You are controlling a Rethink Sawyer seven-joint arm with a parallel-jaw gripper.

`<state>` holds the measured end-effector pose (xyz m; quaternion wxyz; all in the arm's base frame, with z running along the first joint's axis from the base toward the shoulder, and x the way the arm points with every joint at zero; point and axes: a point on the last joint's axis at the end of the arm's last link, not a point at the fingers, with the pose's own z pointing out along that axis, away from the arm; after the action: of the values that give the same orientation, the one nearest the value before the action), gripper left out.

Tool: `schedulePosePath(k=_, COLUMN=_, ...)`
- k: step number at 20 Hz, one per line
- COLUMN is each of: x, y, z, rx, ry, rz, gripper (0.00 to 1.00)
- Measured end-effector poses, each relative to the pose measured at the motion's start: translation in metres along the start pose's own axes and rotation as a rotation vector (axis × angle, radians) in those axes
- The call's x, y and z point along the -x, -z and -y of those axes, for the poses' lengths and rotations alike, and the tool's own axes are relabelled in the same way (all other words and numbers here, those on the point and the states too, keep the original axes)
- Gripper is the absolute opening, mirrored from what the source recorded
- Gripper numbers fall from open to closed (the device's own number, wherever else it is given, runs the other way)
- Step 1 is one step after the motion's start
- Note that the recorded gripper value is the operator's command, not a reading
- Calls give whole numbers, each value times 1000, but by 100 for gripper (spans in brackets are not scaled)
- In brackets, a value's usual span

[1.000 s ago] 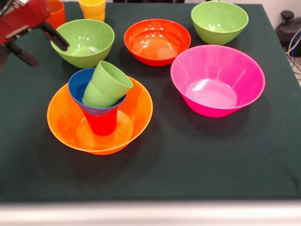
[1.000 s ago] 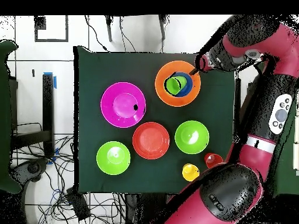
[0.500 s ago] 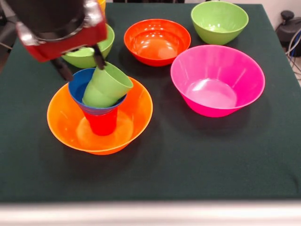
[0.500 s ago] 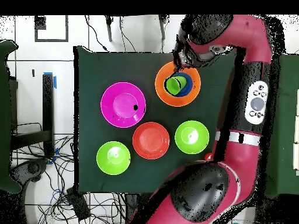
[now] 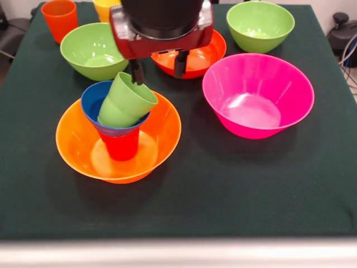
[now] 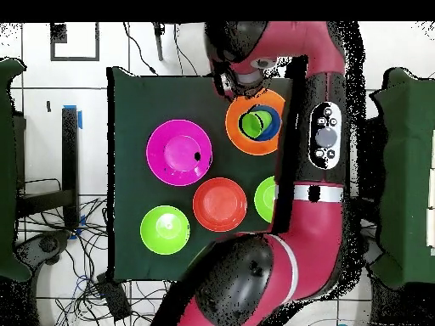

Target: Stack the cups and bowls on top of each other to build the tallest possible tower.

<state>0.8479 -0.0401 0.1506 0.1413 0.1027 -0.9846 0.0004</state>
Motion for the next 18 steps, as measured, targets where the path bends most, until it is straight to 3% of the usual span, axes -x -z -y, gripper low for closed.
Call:
schedulePosePath(k=7, x=-9, y=6, z=-7, rx=-22, ry=-33, rz=-25, gripper=100)
schedulePosePath(k=13, x=-21, y=6, z=10, rx=-56, ry=-54, rz=-40, gripper=100)
schedulePosePath(k=18, x=-22, y=3, z=21, rx=-76, ry=-66, rz=-19, gripper=100)
